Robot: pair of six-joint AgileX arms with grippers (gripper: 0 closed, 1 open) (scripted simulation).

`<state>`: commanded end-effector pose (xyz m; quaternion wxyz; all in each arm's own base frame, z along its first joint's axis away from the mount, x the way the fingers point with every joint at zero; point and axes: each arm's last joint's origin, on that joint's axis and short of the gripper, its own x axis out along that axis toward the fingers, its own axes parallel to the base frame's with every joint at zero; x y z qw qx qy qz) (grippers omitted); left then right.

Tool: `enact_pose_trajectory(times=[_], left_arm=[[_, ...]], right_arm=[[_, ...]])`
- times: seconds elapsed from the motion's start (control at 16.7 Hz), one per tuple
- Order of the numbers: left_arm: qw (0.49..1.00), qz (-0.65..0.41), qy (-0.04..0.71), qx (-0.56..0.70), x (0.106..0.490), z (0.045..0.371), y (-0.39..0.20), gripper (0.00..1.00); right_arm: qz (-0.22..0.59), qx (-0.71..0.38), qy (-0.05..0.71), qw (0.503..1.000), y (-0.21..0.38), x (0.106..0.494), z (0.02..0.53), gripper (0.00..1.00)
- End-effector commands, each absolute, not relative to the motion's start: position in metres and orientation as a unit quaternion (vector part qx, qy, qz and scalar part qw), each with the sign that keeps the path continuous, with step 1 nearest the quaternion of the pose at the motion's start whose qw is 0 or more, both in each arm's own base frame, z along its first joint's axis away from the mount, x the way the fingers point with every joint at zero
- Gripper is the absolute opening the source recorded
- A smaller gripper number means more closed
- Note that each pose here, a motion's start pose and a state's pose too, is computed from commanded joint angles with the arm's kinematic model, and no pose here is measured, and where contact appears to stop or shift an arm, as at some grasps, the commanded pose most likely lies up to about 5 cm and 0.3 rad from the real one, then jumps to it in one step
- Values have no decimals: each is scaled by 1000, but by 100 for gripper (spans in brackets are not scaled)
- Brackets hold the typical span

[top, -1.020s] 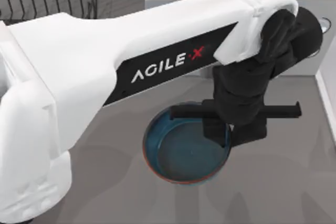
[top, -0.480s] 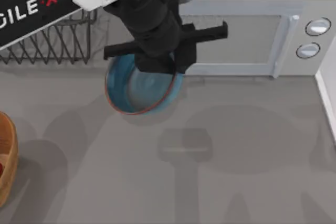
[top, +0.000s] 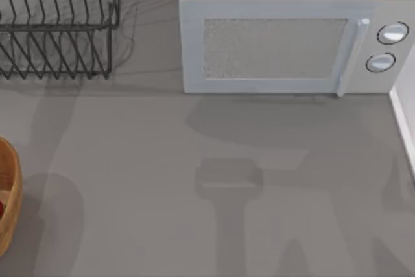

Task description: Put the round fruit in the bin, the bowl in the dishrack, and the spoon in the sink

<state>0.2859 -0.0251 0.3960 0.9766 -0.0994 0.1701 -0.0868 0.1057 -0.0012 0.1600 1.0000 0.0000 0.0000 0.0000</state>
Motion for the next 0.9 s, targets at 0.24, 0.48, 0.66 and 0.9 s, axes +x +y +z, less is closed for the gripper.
enact_pose_trajectory(times=[0.24, 0.48, 0.66, 0.9], left_arm=[[998, -34, 31, -34, 221, 433, 14, 0], [1000, -4, 1, -5, 186, 421, 30, 0], [1000, -10, 0, 0, 181, 418, 29, 0], [1000, -10, 1, 0, 183, 418, 29, 0]], right_arm=[[0, 0, 0, 1000, -1, 106, 160, 100], [0, 0, 0, 1000, -1, 106, 160, 100], [0, 0, 0, 1000, -1, 106, 160, 100], [0, 0, 0, 1000, -1, 106, 160, 100]])
